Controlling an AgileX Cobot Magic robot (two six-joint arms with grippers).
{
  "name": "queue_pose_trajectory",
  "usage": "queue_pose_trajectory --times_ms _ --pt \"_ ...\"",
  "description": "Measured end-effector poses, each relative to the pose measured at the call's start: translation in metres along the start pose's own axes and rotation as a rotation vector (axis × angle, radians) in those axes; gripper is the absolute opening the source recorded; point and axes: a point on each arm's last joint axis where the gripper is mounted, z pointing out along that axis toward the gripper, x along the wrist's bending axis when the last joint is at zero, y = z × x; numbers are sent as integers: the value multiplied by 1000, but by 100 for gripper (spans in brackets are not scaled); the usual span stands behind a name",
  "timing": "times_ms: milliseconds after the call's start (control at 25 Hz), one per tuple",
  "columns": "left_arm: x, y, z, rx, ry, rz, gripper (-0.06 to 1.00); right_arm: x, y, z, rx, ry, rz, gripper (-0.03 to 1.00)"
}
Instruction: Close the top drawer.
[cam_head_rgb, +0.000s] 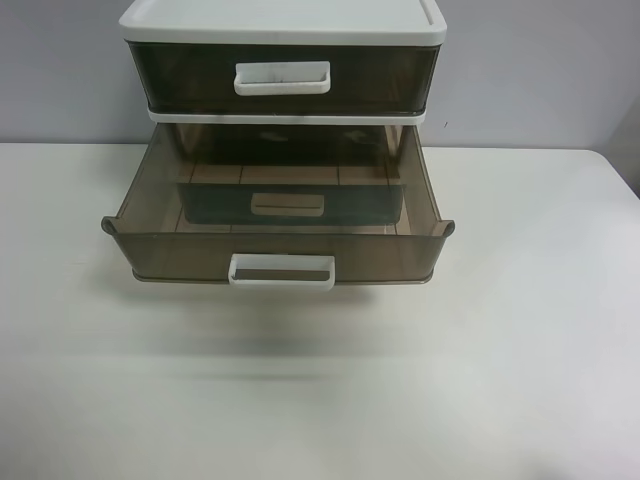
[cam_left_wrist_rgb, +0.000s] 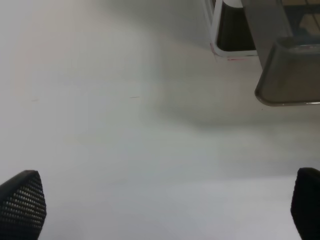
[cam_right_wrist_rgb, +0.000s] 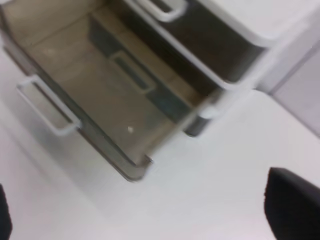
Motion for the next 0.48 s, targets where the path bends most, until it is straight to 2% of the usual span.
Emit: queue_pose_trajectory --times_ms 160,360,480 --pt "0 0 0 0 0 0 99 4 -51 -17 -18 -85 17 99" --pt "0 0 0 0 0 0 99 24 -119 -4 43 -227 208 99" --pt "0 0 0 0 0 0 99 41 -150 16 23 -284 335 99"
